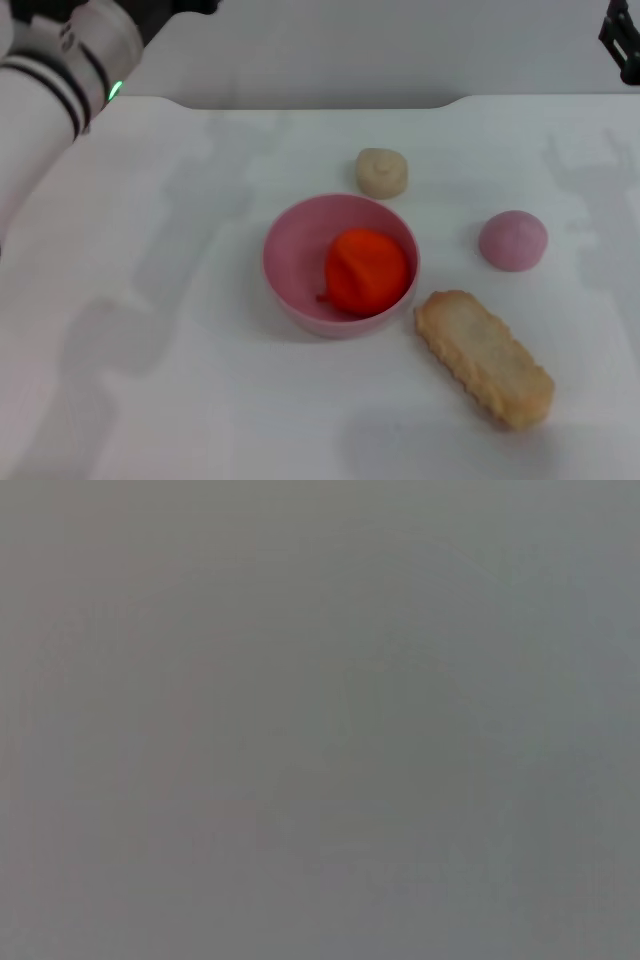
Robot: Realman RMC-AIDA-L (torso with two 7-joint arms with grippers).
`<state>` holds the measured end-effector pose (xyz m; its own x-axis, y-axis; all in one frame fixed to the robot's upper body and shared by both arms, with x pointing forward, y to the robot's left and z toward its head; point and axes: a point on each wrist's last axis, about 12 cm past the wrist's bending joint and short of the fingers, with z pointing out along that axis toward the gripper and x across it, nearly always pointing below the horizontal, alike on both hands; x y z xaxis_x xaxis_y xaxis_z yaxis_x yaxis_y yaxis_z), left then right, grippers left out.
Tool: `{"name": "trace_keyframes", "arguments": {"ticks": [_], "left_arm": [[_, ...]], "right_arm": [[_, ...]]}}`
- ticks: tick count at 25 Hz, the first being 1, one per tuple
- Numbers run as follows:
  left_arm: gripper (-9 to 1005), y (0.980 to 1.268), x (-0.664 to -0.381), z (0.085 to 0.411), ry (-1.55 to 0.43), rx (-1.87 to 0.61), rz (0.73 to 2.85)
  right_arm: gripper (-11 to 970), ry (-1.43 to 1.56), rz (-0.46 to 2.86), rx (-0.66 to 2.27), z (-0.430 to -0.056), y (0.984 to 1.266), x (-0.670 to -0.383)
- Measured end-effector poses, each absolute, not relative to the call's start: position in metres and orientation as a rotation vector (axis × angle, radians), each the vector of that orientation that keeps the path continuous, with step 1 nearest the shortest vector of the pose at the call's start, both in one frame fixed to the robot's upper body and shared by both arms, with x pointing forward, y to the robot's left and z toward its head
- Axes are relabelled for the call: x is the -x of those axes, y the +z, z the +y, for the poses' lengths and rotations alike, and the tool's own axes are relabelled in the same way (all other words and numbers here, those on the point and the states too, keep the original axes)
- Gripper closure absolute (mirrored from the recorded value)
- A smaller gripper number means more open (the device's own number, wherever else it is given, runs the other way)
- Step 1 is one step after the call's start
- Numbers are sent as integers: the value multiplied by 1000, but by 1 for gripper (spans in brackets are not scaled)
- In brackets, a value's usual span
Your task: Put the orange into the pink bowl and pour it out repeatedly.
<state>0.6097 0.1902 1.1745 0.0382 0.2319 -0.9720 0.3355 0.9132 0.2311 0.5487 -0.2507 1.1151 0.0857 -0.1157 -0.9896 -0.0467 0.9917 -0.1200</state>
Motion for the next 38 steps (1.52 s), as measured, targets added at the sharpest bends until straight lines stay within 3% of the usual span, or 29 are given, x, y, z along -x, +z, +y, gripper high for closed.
{"name": "trace_keyframes", "arguments": {"ticks": [4, 6, 16, 26, 38], "left_arm": [[168, 1160, -608, 202, -93, -402, 1521], [168, 1131, -604, 222, -122, -308, 1497], [167, 1083, -587, 266, -123, -131, 1504], [167, 1070, -571, 278, -162, -65, 1498], [167, 1065, -571, 274, -158, -99, 1527]], "right_arm": [[135, -45, 1507, 130, -252, 1109, -548], [133, -46, 1508, 132, -251, 1105, -546], [132, 30, 1456, 50, -248, 1090, -533], [132, 14, 1407, 12, -259, 1074, -520], [132, 1, 1419, 19, -262, 1069, -521]]}}
